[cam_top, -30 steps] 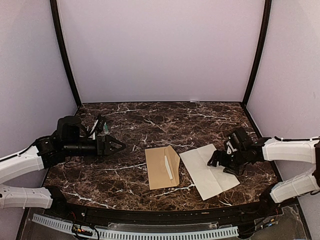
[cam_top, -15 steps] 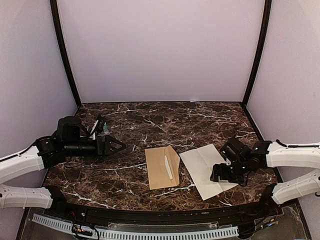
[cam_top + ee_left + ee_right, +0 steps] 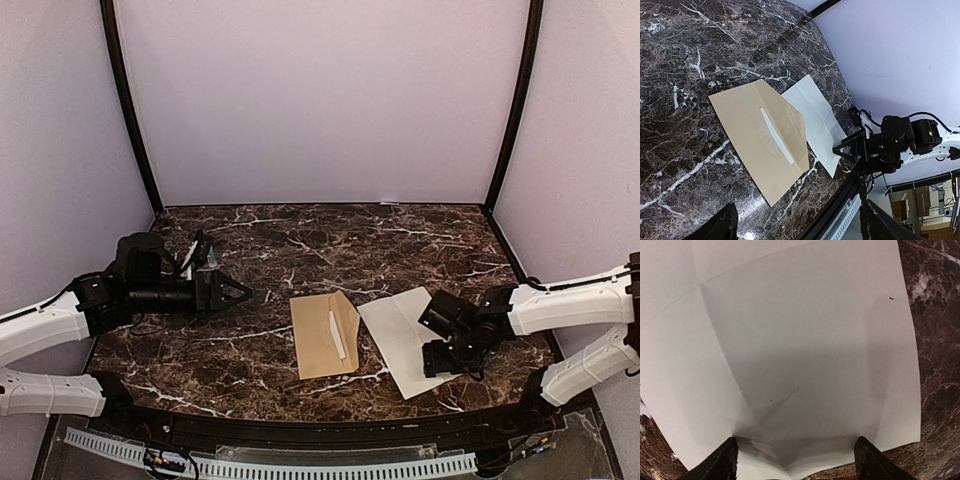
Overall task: Place the letter into the envelope and seal it
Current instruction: Move the letter to the center of the board, then pick up the letter from the center of the board.
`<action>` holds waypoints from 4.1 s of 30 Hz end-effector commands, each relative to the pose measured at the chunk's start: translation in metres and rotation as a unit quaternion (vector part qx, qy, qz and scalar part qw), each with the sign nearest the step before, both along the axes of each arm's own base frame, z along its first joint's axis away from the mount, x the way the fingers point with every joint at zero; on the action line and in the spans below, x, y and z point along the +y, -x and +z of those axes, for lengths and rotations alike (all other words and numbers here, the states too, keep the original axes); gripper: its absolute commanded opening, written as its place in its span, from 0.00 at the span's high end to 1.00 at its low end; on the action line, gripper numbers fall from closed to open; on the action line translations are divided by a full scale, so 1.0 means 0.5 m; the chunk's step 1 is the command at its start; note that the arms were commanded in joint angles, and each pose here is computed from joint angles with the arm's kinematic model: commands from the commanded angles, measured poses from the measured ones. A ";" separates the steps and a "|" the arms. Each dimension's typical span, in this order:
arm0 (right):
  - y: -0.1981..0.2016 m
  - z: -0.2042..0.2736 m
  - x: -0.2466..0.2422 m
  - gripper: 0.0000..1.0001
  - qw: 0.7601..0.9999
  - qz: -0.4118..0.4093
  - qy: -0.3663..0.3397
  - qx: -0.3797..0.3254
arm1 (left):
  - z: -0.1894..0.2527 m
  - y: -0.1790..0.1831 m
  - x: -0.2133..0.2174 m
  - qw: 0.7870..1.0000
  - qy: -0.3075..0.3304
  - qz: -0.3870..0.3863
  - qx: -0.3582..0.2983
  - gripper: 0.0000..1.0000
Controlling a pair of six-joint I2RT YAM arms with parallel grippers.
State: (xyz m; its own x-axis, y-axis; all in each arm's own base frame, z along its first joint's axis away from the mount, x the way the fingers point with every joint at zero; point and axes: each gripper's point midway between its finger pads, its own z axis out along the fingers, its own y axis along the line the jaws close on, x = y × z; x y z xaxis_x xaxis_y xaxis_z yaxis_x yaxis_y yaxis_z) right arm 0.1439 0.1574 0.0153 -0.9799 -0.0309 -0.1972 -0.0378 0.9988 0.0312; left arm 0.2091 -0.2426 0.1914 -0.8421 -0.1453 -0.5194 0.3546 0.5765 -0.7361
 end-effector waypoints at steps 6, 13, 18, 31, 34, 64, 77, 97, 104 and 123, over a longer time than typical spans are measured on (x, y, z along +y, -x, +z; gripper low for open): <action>0.012 -0.019 0.042 0.45 0.998 0.004 -0.054 0.014 | 0.002 0.001 0.003 1.000 -0.001 -0.001 -0.003 0.17; 0.010 -0.010 0.046 0.51 0.998 -0.002 -0.063 0.010 | 0.003 0.001 0.003 1.000 -0.001 -0.001 -0.003 0.17; -0.019 0.056 0.044 0.28 0.997 -0.016 -0.068 -0.027 | 0.006 0.002 0.005 1.000 -0.002 -0.001 -0.003 0.17; -0.023 0.026 -0.081 0.24 0.990 -0.130 -0.052 -0.010 | 0.002 0.002 0.005 1.000 -0.001 0.000 -0.003 0.17; -0.017 0.013 -0.086 0.27 0.988 -0.140 -0.058 -0.004 | 0.000 0.002 0.003 1.000 0.000 -0.002 -0.002 0.17; -0.011 -0.003 -0.057 0.89 0.980 -0.153 -0.123 -0.004 | 0.000 -0.003 -0.004 1.000 0.002 -0.006 -0.001 0.17; -0.027 0.031 -0.041 1.00 0.973 -0.156 -0.164 -0.033 | -0.001 -0.002 -0.002 1.000 0.000 -0.005 -0.001 0.17; -0.050 0.092 -0.039 0.84 0.970 -0.153 -0.174 -0.068 | 0.055 -0.009 -0.065 0.997 0.033 -0.050 -0.040 0.17; -0.049 0.080 -0.024 0.50 0.973 -0.125 -0.181 -0.064 | 0.011 0.036 -0.167 0.995 0.029 -0.092 -0.019 0.18; -0.025 0.005 -0.031 0.49 0.974 -0.135 -0.181 -0.031 | -0.117 0.125 -0.451 0.980 -0.008 -0.194 0.039 0.30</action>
State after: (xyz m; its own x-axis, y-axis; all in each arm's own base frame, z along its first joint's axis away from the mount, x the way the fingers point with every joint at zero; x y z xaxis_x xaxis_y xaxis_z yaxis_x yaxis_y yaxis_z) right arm 0.1568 0.1389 0.0239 -0.9278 0.3029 -0.2176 0.2110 0.9074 0.3636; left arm 0.1497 -0.4487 0.1340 -0.8750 0.1866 -0.4467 0.4808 0.4428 -0.7568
